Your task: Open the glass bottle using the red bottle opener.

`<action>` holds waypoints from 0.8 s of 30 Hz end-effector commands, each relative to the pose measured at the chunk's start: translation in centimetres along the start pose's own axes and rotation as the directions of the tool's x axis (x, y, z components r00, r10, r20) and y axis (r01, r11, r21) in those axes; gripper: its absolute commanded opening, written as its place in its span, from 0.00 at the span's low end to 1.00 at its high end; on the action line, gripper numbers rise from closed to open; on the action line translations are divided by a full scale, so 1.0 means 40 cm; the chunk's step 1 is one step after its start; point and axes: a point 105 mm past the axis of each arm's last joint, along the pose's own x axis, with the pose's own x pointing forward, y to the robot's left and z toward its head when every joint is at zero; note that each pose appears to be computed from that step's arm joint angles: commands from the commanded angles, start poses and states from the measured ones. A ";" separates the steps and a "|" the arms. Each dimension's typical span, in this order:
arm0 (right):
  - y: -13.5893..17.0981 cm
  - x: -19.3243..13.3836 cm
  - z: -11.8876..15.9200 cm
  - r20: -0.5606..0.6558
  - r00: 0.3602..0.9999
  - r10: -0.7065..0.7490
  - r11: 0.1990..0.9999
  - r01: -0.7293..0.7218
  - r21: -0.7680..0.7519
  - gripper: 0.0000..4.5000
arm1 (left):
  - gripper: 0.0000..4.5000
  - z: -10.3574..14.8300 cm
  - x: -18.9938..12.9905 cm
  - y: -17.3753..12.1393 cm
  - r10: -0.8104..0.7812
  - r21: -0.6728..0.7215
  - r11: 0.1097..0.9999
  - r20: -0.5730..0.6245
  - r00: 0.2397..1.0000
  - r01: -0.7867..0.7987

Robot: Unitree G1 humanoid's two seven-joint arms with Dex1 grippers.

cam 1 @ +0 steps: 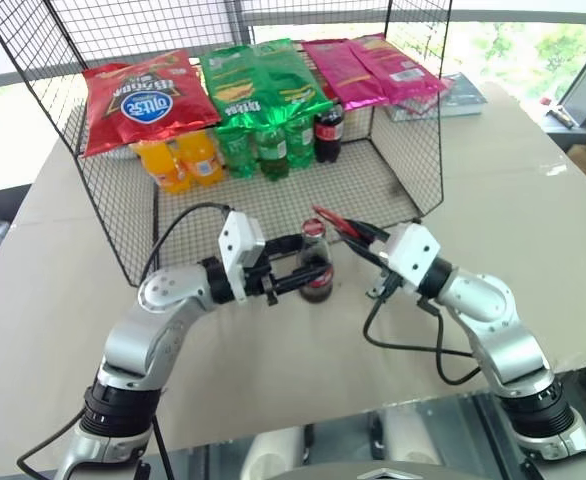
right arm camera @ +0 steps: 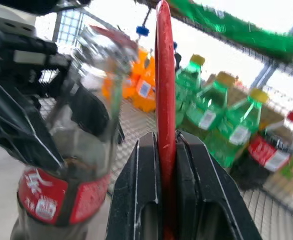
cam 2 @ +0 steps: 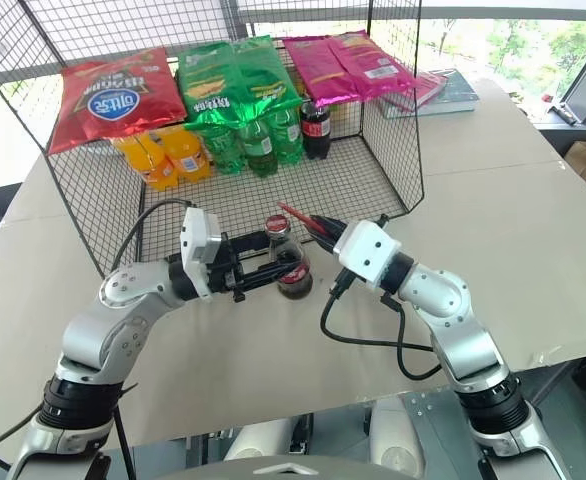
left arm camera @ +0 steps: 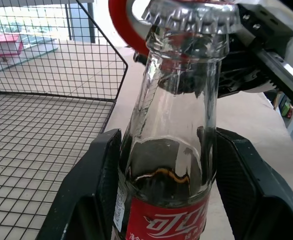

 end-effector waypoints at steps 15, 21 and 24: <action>0.114 0.004 -0.036 0.079 0.996 0.045 0.912 -0.009 -0.411 0.00 | 0.47 0.021 -0.009 0.008 -0.001 0.003 1.000 0.017 1.000 0.001; 0.160 0.016 -0.102 0.034 0.998 0.046 0.890 -0.026 -0.456 0.00 | 0.47 0.023 -0.011 0.010 -0.006 -0.001 1.000 0.011 1.000 0.006; 0.176 0.030 -0.126 0.024 0.999 0.026 0.887 -0.012 -0.462 0.00 | 0.47 0.024 -0.010 0.011 -0.006 -0.005 1.000 0.010 1.000 0.006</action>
